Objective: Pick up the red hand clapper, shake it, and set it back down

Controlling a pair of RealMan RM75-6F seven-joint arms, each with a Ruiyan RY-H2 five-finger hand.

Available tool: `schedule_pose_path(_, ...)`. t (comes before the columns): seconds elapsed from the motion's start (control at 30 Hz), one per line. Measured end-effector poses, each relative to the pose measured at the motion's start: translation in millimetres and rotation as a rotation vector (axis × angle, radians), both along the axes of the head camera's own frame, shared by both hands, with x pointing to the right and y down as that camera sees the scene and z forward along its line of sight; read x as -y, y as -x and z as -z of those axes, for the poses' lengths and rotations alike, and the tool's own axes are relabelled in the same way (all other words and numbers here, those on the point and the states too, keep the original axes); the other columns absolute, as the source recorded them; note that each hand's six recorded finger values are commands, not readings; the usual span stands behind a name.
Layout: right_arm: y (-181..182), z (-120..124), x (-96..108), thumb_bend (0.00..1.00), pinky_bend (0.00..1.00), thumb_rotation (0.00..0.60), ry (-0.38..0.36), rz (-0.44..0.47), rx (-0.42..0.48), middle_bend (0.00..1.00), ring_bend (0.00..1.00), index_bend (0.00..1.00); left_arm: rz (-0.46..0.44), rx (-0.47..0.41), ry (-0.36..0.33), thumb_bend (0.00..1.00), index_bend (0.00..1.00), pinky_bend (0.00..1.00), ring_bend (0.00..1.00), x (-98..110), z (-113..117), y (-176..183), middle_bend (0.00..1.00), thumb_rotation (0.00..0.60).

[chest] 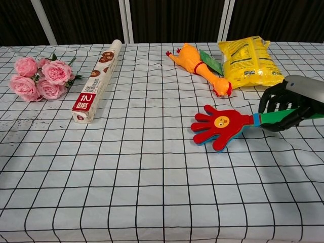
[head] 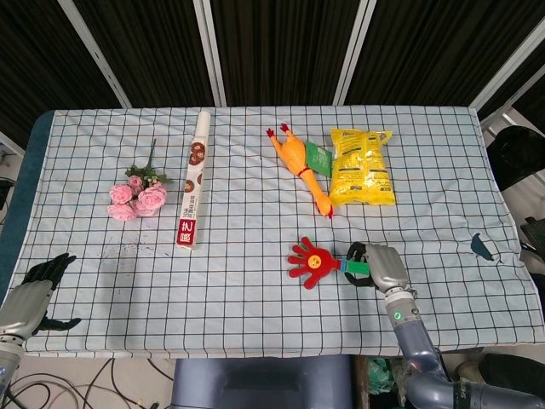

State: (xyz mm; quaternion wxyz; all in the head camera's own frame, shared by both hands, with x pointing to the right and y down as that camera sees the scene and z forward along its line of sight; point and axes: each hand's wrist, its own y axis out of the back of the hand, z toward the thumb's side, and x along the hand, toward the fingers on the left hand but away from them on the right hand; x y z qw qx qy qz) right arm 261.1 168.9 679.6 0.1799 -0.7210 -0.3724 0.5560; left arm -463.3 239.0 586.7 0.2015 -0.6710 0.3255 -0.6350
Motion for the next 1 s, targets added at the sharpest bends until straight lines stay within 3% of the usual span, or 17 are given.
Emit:
schedule_pose_path(0.13,-4,-2,-2,0.17,0.29,0.600,0.011,0.011,-0.026,0.15,0.14,0.30,-0.001,0.004,-0.001,0.00,0.00,0.00,0.00,0,0,0,0.00,0.600)
schedule_pose_path(0.23,-8,-2,-3,0.12,0.23,0.600,0.006,0.028,-0.054,0.07,0.08,0.14,-0.001,0.006,-0.002,0.00,0.00,0.00,0.00,0,0,1,0.00,0.600)
schedule_pose_path(0.37,-14,0,-3,0.08,0.21,0.600,-0.011,0.047,-0.104,0.01,0.04,0.02,-0.001,0.009,-0.006,0.00,0.00,0.00,0.00,0,0,1,0.00,0.600)
schedule_pose_path(0.6,-33,13,-6,0.08,0.21,0.600,-0.034,0.044,-0.153,0.00,0.02,0.00,-0.007,0.019,-0.015,0.00,0.00,0.00,0.00,1,1,2,0.00,0.600)
schedule_pose_path(0.83,-68,41,-10,0.08,0.21,0.600,-0.128,0.074,-0.252,0.00,0.01,0.00,-0.047,0.054,-0.034,0.00,0.00,0.00,0.00,2,1,3,0.00,0.600)
schedule_pose_path(1.0,-105,68,-24,0.07,0.20,0.600,-0.184,0.072,-0.330,0.00,0.00,0.00,-0.090,0.098,-0.071,0.00,0.00,0.00,0.00,5,2,5,0.00,0.600)
